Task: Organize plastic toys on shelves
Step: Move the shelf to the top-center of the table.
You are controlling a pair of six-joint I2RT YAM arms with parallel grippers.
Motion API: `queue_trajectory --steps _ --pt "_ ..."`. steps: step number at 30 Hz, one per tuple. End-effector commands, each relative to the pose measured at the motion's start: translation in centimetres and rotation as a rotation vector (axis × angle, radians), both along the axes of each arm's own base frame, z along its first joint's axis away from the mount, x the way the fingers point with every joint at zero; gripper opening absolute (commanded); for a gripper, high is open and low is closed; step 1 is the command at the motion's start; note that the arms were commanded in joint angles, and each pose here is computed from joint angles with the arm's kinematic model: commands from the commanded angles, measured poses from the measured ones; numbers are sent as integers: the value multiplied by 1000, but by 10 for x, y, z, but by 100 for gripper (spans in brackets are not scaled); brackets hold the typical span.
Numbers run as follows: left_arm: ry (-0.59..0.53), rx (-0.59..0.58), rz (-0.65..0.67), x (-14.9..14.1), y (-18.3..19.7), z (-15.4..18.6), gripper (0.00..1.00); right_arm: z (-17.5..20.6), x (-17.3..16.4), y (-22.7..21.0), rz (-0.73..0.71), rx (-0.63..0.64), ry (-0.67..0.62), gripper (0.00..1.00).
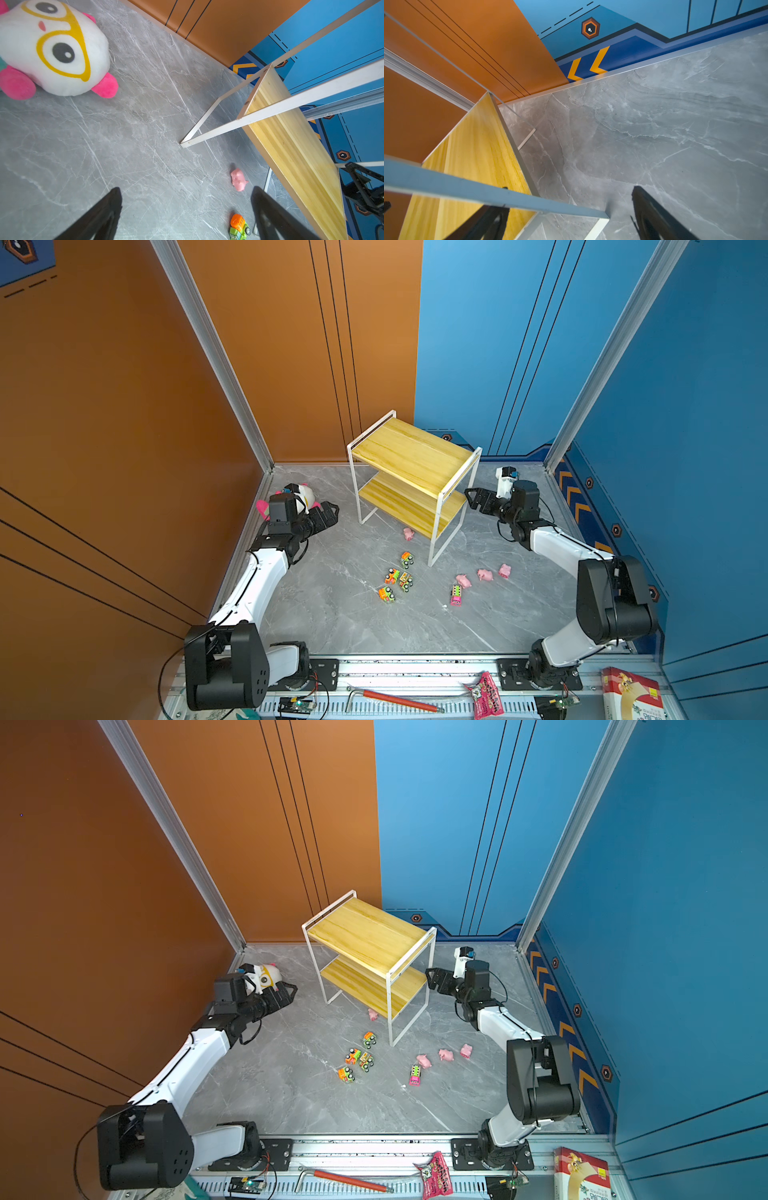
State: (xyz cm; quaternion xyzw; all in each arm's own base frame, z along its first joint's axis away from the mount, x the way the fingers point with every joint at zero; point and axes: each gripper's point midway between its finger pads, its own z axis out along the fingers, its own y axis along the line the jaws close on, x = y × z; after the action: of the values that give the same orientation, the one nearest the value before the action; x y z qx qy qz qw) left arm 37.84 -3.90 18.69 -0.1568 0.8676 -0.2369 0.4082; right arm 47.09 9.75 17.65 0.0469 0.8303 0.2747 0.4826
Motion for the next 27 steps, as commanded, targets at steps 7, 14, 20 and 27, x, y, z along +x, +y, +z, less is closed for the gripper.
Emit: queue_trajectory --steps 7,14,20,27 --pt "-25 47 -68 0 -16 9 97 28 62 -47 -72 33 -85 90" --pt "-35 102 -115 3 -37 10 97 40 110 -70 -75 72 -125 91" --pt "-20 136 -163 4 -60 2 97 51 141 -84 -77 94 -153 92" --pt "-4 182 -213 -4 -78 -13 97 69 125 -98 -147 103 -151 93"
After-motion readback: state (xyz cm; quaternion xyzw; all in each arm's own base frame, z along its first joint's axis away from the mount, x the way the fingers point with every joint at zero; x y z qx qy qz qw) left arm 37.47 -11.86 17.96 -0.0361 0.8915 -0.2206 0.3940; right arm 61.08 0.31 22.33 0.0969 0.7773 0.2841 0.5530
